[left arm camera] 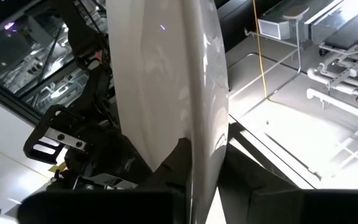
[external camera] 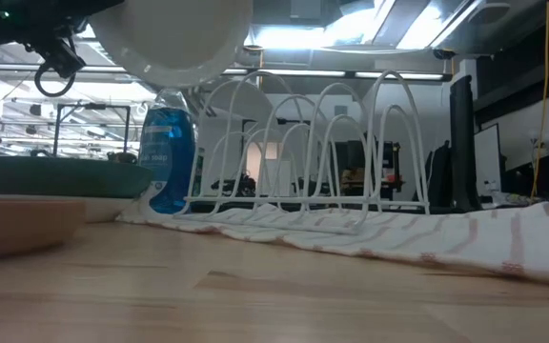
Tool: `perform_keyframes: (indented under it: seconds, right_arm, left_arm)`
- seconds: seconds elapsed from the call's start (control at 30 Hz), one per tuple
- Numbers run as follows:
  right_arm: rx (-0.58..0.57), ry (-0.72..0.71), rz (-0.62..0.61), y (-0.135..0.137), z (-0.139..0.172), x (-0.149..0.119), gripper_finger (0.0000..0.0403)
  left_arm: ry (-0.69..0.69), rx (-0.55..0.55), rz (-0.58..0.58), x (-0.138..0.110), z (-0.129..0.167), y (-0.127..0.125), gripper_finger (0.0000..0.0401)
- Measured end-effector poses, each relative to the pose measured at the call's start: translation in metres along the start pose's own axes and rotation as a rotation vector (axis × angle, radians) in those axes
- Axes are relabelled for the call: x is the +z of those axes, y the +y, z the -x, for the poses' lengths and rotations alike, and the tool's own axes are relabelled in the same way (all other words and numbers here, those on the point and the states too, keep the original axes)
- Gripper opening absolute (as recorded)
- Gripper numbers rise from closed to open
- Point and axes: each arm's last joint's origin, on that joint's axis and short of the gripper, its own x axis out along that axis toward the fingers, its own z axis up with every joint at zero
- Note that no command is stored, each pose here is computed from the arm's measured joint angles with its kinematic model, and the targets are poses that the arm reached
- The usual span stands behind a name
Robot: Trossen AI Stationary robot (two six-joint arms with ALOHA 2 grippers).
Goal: Sort dishes
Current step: Put the white plate into the white dish rack
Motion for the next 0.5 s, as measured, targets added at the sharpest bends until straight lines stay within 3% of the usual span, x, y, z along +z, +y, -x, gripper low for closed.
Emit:
perform_keyframes:
  seconds: [0.5]
  right_arm:
    - [0.000, 0.000, -0.002, -0.0007, 0.0004, 0.0001, 0.0040]
  left_arm:
    - [0.004, 0.001, -0.002, -0.0003, 0.0000, -0.0001, 0.0037]
